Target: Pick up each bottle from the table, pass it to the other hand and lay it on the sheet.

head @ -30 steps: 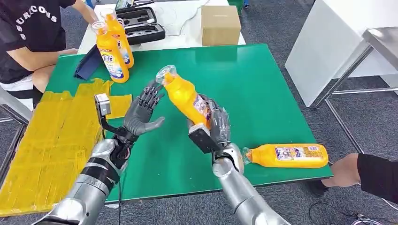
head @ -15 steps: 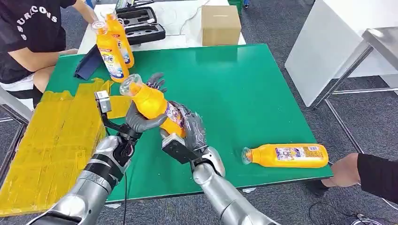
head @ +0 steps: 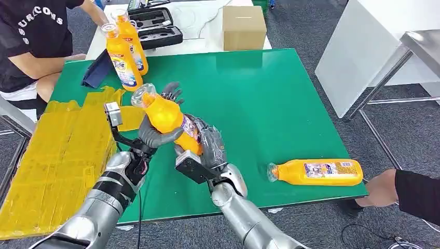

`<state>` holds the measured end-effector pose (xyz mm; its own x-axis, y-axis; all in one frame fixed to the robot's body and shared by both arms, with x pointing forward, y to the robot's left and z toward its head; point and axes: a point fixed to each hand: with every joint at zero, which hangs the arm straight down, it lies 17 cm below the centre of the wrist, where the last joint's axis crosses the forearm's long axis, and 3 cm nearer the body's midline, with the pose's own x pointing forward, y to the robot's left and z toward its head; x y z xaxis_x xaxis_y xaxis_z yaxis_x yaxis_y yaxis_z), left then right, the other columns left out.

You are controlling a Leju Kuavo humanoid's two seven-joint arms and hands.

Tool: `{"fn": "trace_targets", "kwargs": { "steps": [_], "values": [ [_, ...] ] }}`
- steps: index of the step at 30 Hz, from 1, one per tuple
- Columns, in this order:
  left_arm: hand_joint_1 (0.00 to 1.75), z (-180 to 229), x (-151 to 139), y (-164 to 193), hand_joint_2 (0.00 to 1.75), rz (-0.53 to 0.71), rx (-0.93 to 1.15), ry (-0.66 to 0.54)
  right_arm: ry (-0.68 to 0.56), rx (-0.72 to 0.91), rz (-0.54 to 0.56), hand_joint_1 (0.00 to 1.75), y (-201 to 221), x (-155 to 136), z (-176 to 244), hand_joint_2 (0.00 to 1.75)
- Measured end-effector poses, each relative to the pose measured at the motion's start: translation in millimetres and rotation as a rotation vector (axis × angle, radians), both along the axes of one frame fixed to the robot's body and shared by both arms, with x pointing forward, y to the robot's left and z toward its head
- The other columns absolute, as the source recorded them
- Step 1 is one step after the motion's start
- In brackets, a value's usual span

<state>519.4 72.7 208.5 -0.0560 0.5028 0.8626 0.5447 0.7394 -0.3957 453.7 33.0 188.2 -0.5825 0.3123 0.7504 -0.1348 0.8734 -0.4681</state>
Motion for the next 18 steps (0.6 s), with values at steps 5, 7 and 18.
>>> {"fn": "trace_targets", "kwargs": {
  "steps": [5, 7, 18],
  "values": [
    [1.75, -3, 3, 6, 1.75, 0.035, -0.016, 0.02, 0.009, -0.001, -0.002, 1.75, 0, 0, -3, 1.75],
    [1.75, -4, 3, 7, 1.75, 0.04, -0.023, 0.024, 0.011, -0.004, -0.002, 1.75, -1, 0, -5, 1.75],
    [1.75, -11, -8, 16, 1.75, 0.099, -0.014, 0.018, 0.009, 0.072, -0.044, 0.0, -20, -25, -17, 1.75]
  ]
}}
